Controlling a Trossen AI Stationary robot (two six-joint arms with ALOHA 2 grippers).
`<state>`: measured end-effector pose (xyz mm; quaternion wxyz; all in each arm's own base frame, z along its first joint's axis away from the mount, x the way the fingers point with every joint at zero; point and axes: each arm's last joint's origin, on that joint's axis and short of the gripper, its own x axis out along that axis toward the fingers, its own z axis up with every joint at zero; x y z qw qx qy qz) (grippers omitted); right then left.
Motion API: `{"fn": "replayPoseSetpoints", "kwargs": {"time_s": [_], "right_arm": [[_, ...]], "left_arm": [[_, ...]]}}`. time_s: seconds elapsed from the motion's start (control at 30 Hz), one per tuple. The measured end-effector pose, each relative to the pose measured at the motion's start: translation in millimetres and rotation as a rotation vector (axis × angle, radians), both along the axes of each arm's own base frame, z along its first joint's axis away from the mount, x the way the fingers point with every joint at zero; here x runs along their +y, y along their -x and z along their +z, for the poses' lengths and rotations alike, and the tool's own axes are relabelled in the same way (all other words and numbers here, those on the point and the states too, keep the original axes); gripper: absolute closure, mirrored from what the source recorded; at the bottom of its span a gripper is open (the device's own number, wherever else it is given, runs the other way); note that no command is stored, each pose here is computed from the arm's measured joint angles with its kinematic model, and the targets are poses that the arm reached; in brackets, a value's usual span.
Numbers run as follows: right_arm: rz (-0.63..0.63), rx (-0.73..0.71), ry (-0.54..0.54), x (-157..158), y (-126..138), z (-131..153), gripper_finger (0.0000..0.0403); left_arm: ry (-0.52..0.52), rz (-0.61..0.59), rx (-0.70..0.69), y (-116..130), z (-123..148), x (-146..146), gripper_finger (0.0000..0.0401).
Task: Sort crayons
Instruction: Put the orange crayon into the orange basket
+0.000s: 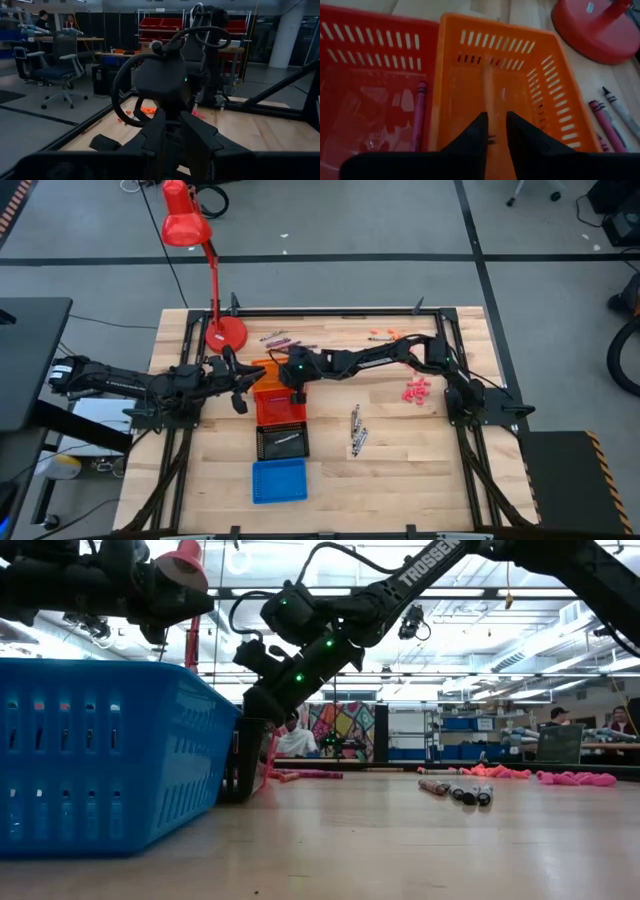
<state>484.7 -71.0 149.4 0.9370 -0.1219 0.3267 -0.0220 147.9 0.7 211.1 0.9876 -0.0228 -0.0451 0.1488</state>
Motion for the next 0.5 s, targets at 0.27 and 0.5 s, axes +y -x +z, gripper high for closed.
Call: {"fn": "replayPoseSetpoints", "kwargs": {"time_s": [0.27,0.5], "right_arm": [[-0.033,0.045,0.021,1,11,26,0.0287],[-0.113,0.163,0.051,5,35,52,0.0288]], "left_arm": [[0.009,0.000,0.024,0,-3,0,0.0330],[0.013,-0.001,0.029,0,-3,0,0.0330]]}}
